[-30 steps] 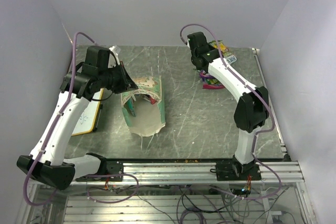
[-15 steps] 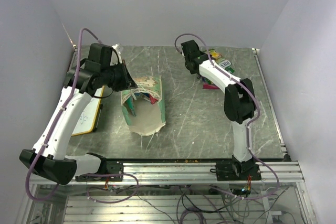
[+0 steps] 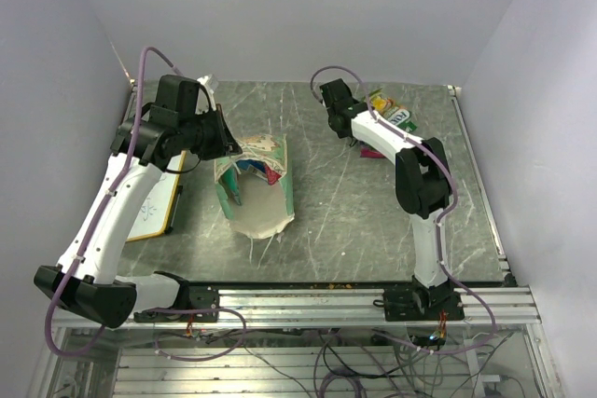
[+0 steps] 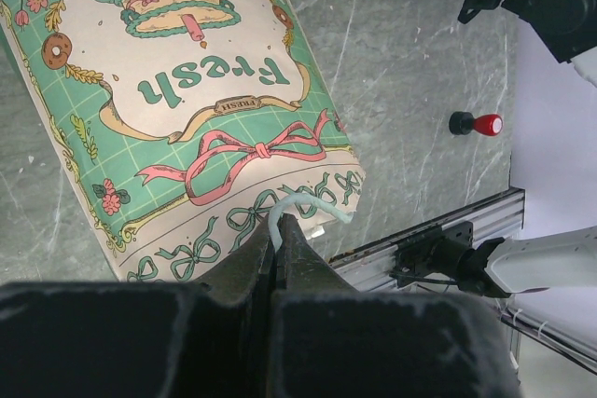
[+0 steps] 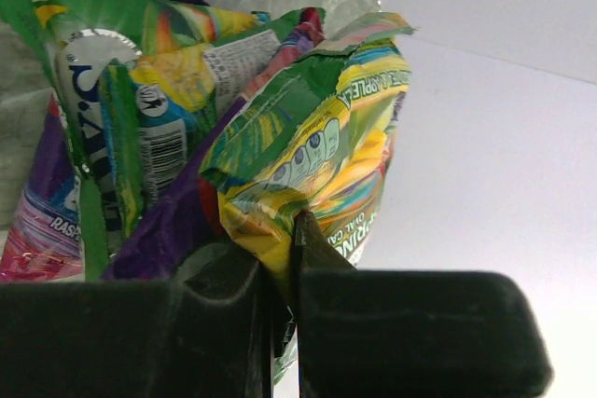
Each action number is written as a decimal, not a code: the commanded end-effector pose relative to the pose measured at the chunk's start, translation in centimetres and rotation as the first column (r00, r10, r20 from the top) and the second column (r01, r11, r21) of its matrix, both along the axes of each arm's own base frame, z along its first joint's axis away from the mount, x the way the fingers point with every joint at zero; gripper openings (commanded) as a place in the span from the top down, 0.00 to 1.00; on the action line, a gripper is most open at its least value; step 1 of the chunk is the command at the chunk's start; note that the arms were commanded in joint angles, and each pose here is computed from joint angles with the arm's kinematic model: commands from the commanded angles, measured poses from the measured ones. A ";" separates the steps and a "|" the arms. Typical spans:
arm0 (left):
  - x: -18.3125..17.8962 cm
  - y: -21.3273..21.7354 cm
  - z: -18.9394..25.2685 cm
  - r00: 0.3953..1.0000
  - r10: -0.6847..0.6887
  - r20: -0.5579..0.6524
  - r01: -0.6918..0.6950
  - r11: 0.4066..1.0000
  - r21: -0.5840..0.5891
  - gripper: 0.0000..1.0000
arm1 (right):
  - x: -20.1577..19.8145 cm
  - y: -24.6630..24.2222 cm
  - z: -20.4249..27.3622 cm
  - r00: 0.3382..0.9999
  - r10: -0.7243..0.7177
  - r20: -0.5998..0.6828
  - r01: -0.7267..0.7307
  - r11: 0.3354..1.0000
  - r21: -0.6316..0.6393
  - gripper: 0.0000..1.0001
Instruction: Take the snacks out of the paper bag
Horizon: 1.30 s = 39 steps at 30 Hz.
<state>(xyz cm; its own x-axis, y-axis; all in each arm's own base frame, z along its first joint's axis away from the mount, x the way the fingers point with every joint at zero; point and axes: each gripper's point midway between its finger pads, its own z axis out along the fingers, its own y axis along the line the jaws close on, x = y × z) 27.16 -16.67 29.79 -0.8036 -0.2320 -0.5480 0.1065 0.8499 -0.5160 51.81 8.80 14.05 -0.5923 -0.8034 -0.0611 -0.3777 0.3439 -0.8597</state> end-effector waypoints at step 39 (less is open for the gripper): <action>-1.7 -2.1 -0.5 0.997 -0.052 -0.052 0.044 0.989 -0.141 0.93 | -23.3 13.1 0.3 0.977 0.176 -0.119 -0.017 0.621 0.784 0.32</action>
<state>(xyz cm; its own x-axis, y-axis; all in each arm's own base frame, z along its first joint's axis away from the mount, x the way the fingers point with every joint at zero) 25.74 -17.70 28.54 -0.8440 -0.2546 -0.4721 0.0831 0.8074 -0.5841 33.06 19.60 18.64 -0.4417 -0.6789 -0.5865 -0.5458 0.7221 -0.4249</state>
